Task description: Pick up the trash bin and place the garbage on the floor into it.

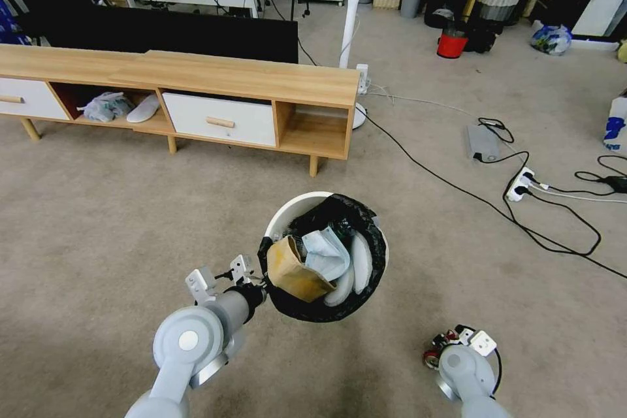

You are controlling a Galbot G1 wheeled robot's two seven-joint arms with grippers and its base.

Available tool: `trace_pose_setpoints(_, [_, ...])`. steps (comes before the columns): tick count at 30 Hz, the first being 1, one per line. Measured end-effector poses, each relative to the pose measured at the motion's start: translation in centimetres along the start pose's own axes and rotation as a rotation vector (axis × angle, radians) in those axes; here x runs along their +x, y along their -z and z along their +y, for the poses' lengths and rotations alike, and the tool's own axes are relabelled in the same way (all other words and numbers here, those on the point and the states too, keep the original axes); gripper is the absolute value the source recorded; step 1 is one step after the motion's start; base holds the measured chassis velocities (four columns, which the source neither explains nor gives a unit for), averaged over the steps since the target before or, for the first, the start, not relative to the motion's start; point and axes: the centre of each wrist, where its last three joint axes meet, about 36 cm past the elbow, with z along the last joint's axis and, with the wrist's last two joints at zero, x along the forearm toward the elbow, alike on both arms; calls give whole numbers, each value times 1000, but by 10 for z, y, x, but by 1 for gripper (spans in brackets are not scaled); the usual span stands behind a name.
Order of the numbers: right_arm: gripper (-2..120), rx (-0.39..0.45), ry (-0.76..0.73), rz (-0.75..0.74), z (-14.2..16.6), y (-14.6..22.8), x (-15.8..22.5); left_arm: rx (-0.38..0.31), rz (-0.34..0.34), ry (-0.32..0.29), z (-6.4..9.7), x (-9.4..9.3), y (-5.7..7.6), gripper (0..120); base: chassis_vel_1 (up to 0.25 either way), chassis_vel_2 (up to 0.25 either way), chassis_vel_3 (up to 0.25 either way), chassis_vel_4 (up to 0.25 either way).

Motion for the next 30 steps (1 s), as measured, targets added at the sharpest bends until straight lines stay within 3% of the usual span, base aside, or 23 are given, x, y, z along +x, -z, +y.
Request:
trace_pose_setpoints(15, [26, 16, 100, -106, -1, 51, 72, -10, 11, 6, 0, 3, -1, 0, 0, 0, 0, 0])
trace_pose_setpoints(30, [26, 201, 252, -299, -15, 102, 182, -20, 76, 34, 6, 4, 8, 0, 0, 0, 0, 0])
